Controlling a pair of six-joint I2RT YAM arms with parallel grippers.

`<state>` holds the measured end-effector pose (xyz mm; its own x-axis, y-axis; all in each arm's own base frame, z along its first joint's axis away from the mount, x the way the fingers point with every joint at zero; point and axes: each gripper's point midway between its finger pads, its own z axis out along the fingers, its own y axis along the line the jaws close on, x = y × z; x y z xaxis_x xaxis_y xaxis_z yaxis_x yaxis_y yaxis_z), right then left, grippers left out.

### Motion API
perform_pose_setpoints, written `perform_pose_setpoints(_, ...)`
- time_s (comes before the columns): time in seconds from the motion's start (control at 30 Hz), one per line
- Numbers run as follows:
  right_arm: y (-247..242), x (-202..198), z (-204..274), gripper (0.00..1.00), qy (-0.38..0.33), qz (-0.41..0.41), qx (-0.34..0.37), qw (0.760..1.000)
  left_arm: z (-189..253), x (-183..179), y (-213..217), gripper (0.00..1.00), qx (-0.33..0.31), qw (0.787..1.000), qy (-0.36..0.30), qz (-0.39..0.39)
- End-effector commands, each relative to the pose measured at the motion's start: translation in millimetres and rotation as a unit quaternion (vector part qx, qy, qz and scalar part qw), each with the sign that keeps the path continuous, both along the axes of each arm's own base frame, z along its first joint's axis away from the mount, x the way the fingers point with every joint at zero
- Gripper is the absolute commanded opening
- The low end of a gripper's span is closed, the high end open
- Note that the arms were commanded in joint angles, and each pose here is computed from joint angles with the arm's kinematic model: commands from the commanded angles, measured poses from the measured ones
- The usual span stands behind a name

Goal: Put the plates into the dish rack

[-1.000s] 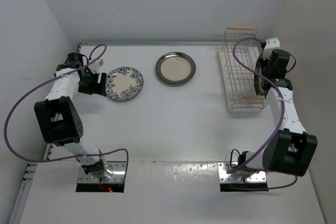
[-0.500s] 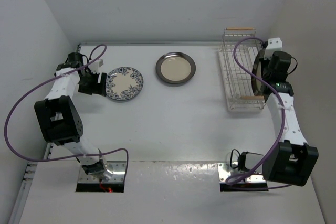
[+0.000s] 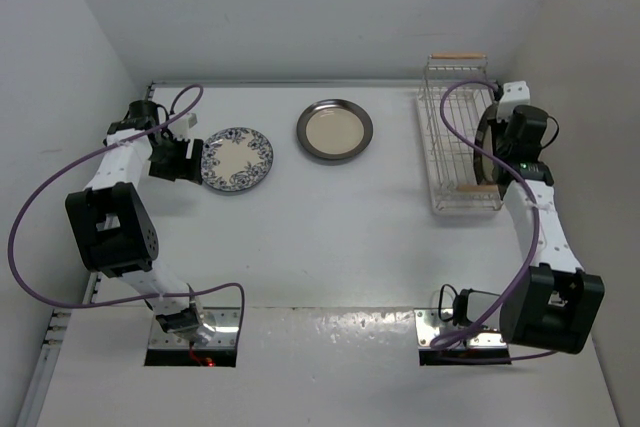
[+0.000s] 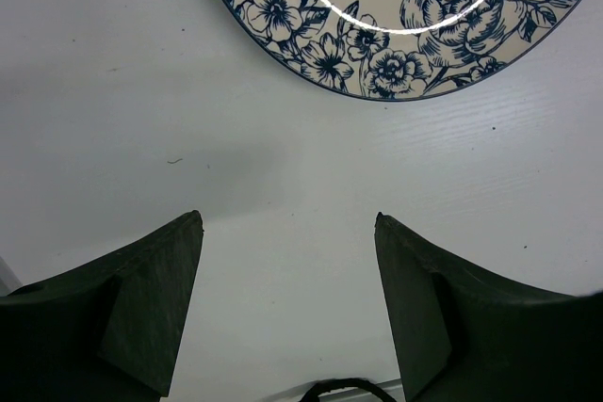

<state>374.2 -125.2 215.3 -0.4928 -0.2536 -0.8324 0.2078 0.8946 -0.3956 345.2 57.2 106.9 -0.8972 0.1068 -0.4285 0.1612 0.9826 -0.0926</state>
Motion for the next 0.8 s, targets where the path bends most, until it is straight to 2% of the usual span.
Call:
perform_pose_setpoints(0.0,4,19,35,0.06,-0.079,0.018,-0.009,0.997,12,7,2,0.78,-0.003,1.0,-0.018,-0.003)
perform_pose_setpoints(0.03,3,19,32,0.23,-0.075,0.019,-0.007,0.997,12,7,2,0.78,-0.003,1.0,-0.018,-0.003)
perform_pose_setpoints(0.13,4,20,31,0.39,-0.075,0.019,-0.001,0.997,12,7,2,0.78,-0.003,1.0,-0.018,-0.003)
perform_pose_setpoints(0.17,4,20,34,0.5,-0.08,0.017,0.0,0.997,12,7,2,0.78,-0.003,1.0,-0.018,-0.003)
perform_pose_setpoints(0.23,1,21,44,0.58,-0.087,0.013,-0.004,0.996,12,7,2,0.78,-0.003,1.0,-0.018,-0.003)
perform_pose_setpoints(0.27,3,21,47,0.67,-0.089,0.015,-0.001,0.996,12,7,2,0.78,-0.003,1.0,-0.018,-0.003)
perform_pose_setpoints(0.33,4,26,69,0.77,-0.106,0.017,0.0,0.994,12,7,2,0.78,-0.003,1.0,-0.018,-0.003)
perform_pose_setpoints(0.37,7,24,68,0.85,-0.094,0.019,0.009,0.995,12,7,2,0.78,-0.003,1.0,-0.018,-0.003)
perform_pose_setpoints(0.43,16,31,114,0.91,-0.144,0.026,0.046,0.988,15,9,7,0.78,0.011,1.0,-0.024,-0.014)
perform_pose_setpoints(0.47,25,32,126,0.92,-0.136,0.033,0.067,0.988,14,9,9,0.78,0.019,0.999,-0.023,-0.016)
perform_pose_setpoints(0.5,37,34,133,0.92,-0.147,0.034,0.111,0.982,14,9,12,0.78,0.028,0.999,-0.022,-0.018)
perform_pose_setpoints(0.53,60,38,140,0.9,-0.153,0.067,0.171,0.971,17,10,18,0.78,0.044,0.999,-0.024,-0.017)
perform_pose_setpoints(0.57,81,45,153,0.86,-0.15,0.093,0.203,0.963,20,12,21,0.78,0.053,0.998,-0.027,-0.019)
perform_pose_setpoints(0.6,108,47,148,0.79,-0.132,0.131,0.251,0.95,16,14,22,0.78,0.052,0.998,-0.025,-0.019)
perform_pose_setpoints(0.63,164,56,127,0.64,-0.091,0.196,0.292,0.932,15,21,23,0.78,0.049,0.998,-0.024,-0.013)
perform_pose_setpoints(0.67,191,57,115,0.64,-0.066,0.228,0.302,0.923,15,21,23,0.76,0.047,0.999,-0.024,-0.008)
perform_pose_setpoints(0.7,208,59,106,0.47,-0.049,0.24,0.309,0.919,12,25,21,0.73,0.04,0.999,-0.022,-0.011)
perform_pose_setpoints(0.73,245,61,83,0.41,-0.008,0.26,0.326,0.909,12,26,18,0.68,0.031,0.999,-0.023,-0.01)
perform_pose_setpoints(0.77,252,70,61,0.39,0.015,0.243,0.336,0.91,8,27,14,0.58,0.017,1.0,-0.021,-0.016)
